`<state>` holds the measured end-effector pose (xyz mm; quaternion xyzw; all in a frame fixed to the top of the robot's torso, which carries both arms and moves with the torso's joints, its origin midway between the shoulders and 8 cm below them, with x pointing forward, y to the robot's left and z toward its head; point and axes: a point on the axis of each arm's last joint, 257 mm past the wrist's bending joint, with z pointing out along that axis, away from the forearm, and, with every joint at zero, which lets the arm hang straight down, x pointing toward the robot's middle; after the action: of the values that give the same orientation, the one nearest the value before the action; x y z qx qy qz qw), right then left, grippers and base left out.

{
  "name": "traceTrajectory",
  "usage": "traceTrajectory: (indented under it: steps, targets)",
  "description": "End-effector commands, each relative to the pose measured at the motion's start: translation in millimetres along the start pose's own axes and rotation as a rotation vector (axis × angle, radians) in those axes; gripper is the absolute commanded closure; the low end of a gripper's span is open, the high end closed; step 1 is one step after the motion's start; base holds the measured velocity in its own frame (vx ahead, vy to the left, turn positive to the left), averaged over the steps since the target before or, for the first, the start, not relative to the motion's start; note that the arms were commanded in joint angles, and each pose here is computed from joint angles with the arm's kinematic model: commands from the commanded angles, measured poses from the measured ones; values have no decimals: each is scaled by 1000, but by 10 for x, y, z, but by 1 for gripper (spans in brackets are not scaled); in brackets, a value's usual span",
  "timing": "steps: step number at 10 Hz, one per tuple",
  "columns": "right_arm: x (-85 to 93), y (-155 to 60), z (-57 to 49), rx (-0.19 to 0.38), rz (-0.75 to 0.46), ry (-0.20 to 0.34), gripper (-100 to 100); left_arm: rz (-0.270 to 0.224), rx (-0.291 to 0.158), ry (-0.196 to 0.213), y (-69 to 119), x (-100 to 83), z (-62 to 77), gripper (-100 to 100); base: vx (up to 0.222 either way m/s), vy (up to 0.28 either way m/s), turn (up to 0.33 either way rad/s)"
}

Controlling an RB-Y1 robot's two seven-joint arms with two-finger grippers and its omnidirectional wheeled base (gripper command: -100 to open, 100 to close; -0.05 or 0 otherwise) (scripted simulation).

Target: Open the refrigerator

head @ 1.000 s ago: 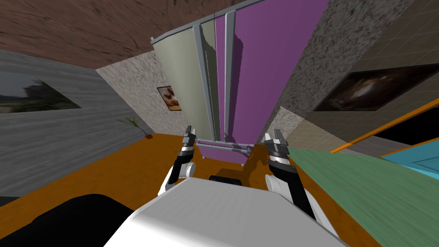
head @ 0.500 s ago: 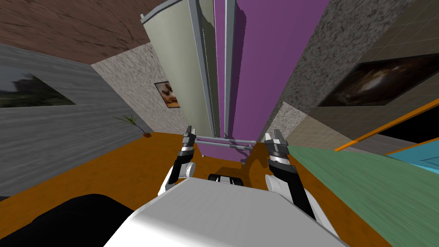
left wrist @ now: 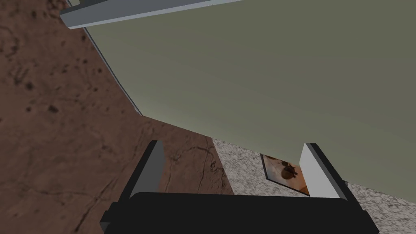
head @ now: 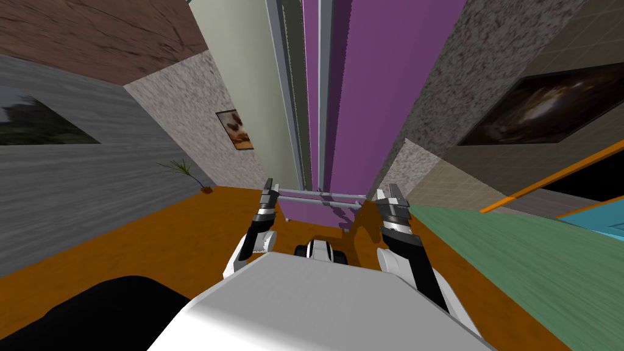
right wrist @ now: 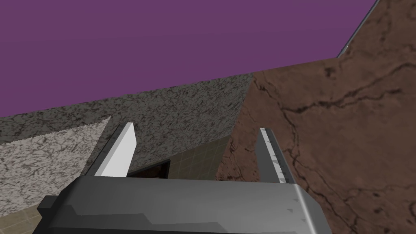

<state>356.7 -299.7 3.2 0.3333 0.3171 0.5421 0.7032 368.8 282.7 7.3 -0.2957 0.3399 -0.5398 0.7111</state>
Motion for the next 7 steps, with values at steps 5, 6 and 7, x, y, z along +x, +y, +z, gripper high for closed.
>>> traceTrajectory:
  steps: [5, 6, 7]
  targets:
    - [0, 0, 0, 0, 0, 0, 0, 124, -15, 35, 422, -66, -69, -100, 50, -106, 4]
    - [0, 0, 0, 0, 0, 0, 0, 142, -18, 33, 491, -92, -83, -100, 59, -119, 2]
    - [0, 0, 0, 0, 0, 0, 0, 161, -18, 29, 550, -120, -94, -100, 41, -123, 7]
